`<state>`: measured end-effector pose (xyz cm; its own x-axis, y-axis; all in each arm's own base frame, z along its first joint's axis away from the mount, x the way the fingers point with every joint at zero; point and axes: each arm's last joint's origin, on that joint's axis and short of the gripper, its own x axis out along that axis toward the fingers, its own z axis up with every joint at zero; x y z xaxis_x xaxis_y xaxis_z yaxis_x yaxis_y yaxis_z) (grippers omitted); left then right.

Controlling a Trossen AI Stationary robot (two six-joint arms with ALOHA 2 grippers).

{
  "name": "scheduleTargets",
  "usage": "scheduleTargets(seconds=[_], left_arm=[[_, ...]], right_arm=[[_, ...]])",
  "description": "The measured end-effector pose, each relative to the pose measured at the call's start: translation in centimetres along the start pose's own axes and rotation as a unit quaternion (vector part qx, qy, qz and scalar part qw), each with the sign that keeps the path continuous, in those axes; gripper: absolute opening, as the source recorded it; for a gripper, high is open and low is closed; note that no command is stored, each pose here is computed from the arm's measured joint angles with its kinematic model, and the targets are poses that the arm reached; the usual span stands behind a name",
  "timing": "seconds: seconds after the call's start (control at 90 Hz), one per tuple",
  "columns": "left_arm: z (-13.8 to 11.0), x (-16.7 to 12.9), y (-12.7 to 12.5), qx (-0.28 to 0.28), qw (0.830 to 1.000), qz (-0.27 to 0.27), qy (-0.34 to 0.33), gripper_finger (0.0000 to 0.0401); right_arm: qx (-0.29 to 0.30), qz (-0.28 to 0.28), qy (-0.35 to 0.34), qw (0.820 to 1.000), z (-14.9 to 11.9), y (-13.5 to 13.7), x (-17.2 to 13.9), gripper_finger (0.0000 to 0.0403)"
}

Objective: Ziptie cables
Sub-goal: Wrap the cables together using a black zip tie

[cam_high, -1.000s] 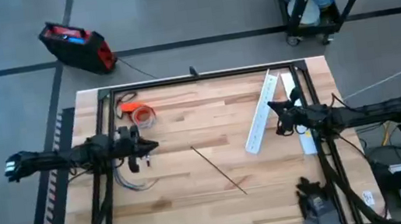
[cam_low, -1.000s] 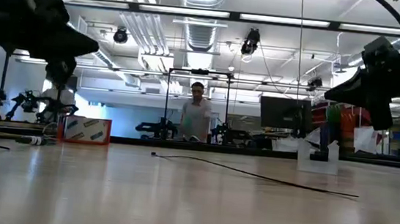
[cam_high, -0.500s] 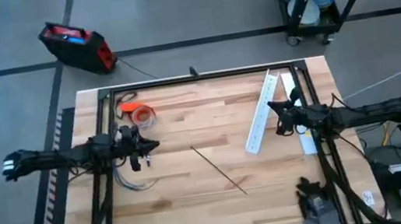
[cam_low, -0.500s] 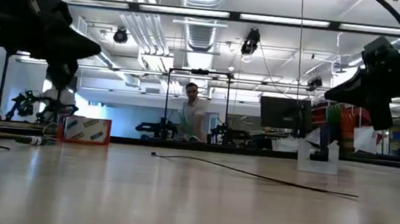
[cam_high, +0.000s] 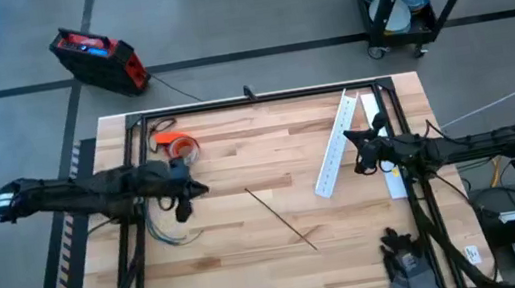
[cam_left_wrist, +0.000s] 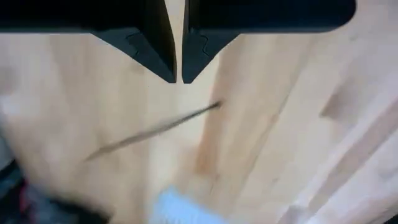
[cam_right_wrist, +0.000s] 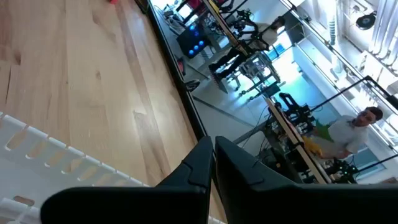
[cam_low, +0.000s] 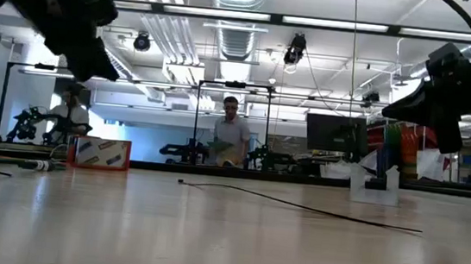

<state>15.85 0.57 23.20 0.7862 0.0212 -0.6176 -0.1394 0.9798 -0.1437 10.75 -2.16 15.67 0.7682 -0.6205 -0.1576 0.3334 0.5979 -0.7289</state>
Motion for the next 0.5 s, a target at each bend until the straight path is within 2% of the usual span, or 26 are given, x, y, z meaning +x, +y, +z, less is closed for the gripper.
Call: scheduleTargets(seconds=[0.122,0.233,0.378,0.5], left_arm=[[2.7,-0.2,-0.5,0.056,0.995,0.009,0.085,0.0013],[4.6,-0.3,-0.9,0.127,0.979,0.007,0.161,0.002],[5.2,0.2,-1.0,0.245,0.933,-0.022,0.264,0.006],[4.8,1.5,-0.9,0.319,0.895,-0.052,0.306,0.0113]], right_arm=[[0.0,0.0,0.0,1.0,0.0,0.0,0.0,0.0007],[0.0,0.0,0.0,1.0,0.0,0.0,0.0,0.0007],[0.0,0.0,0.0,1.0,0.0,0.0,0.0,0.0007],[0.0,0.0,0.0,1.0,0.0,0.0,0.0,0.0007]])
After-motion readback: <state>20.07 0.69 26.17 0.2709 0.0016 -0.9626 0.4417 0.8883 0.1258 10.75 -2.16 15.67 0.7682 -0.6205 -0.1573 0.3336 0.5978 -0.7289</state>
